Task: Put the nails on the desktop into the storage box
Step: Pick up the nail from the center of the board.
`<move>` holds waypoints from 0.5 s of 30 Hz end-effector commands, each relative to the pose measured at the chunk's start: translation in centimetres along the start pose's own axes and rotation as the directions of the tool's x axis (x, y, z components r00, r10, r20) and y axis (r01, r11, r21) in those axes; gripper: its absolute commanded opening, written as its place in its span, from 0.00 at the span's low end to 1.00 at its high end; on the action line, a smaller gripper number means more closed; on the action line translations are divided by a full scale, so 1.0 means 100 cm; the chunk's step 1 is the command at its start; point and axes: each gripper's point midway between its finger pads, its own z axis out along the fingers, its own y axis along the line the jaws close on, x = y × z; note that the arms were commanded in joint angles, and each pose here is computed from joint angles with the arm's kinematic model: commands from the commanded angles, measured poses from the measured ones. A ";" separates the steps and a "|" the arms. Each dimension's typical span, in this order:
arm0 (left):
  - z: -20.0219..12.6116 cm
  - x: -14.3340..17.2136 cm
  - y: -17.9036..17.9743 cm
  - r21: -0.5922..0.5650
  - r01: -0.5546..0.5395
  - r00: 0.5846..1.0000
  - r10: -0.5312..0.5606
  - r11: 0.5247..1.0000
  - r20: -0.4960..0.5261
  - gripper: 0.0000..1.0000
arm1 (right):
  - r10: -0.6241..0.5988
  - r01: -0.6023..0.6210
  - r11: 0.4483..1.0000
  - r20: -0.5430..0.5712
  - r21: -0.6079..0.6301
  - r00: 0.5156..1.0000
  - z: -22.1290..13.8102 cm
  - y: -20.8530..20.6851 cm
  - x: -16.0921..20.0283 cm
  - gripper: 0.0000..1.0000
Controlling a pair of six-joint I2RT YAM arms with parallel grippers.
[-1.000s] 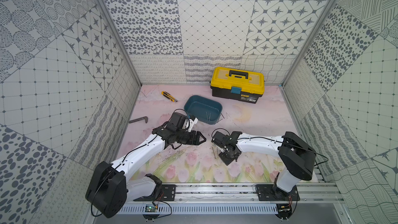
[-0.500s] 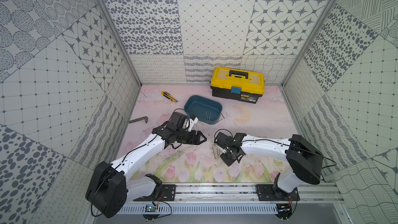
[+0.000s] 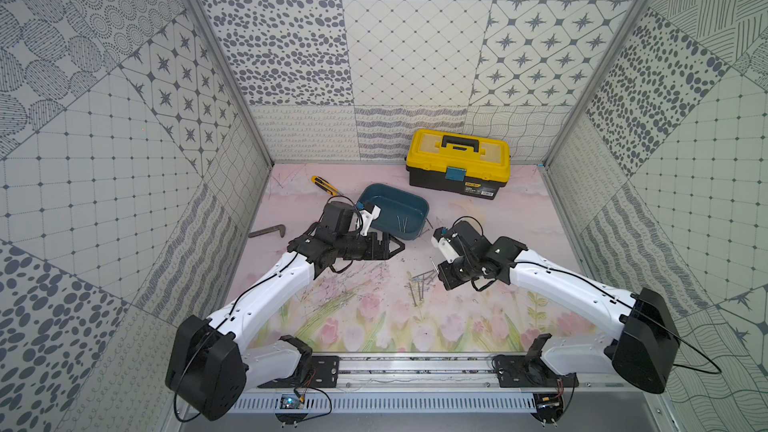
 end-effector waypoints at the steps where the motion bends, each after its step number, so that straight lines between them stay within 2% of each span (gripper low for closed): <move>1: -0.016 -0.040 -0.021 0.091 0.052 0.993 -0.061 0.995 0.102 1.00 | 0.061 -0.051 0.994 0.100 -0.099 0.993 -0.027 0.011 -0.035 0.00; 6: -0.028 -0.063 -0.032 0.130 0.071 0.984 -0.090 0.989 0.151 1.00 | 0.153 -0.116 0.974 0.190 -0.192 0.970 -0.050 0.010 -0.075 0.00; 11: -0.027 -0.078 -0.047 0.221 0.119 0.980 -0.151 0.968 0.133 1.00 | 0.238 -0.140 0.927 0.256 -0.349 0.937 -0.074 0.026 -0.116 0.00; 15: -0.029 -0.090 -0.065 0.299 0.110 0.983 -0.149 0.948 0.110 0.99 | 0.288 -0.138 0.877 0.272 -0.461 0.918 -0.084 0.040 -0.141 0.00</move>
